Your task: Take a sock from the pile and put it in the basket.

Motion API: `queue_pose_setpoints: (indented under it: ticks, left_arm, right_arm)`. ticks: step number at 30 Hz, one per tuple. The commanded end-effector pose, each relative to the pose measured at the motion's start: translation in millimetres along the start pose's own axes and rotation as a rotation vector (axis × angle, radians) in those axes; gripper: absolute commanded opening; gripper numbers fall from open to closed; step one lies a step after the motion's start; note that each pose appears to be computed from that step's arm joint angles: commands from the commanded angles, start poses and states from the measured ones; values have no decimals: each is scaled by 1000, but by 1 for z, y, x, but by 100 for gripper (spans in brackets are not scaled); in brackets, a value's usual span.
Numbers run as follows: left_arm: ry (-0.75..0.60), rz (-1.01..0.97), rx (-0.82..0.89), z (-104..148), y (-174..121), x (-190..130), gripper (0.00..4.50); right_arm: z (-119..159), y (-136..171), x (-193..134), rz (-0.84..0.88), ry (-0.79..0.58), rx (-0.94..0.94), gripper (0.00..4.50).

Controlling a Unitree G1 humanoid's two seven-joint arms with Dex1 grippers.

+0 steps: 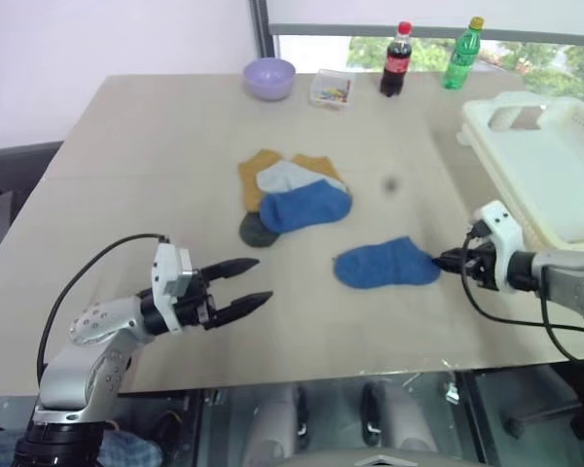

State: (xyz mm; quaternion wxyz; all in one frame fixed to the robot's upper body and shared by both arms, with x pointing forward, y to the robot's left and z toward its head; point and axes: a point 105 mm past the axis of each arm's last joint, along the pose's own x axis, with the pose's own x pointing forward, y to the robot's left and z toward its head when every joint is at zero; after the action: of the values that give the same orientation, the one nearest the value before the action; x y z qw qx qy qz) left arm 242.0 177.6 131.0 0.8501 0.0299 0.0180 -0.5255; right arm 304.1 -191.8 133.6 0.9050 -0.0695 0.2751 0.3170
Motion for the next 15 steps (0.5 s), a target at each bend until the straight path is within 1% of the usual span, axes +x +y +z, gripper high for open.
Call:
queue_pose_setpoints:
  ticks: [1,4,8,12,15]
  left_arm:
    - [-16,4,36,7,-2,-2,345]
    - [-17,9,36,7,-2,-2,345]
    - [-20,14,41,8,0,-1,345]
    - [-24,37,61,12,4,-3,345]
    - [-35,70,79,15,8,-6,345]
  right_arm:
    - [33,11,0,40,-100,-68,271]
    - [56,25,17,92,-169,-83,271]
    - [72,32,50,98,-234,-48,271]
    - [90,36,87,102,-308,60,271]
    - [97,34,106,95,-324,109,271]
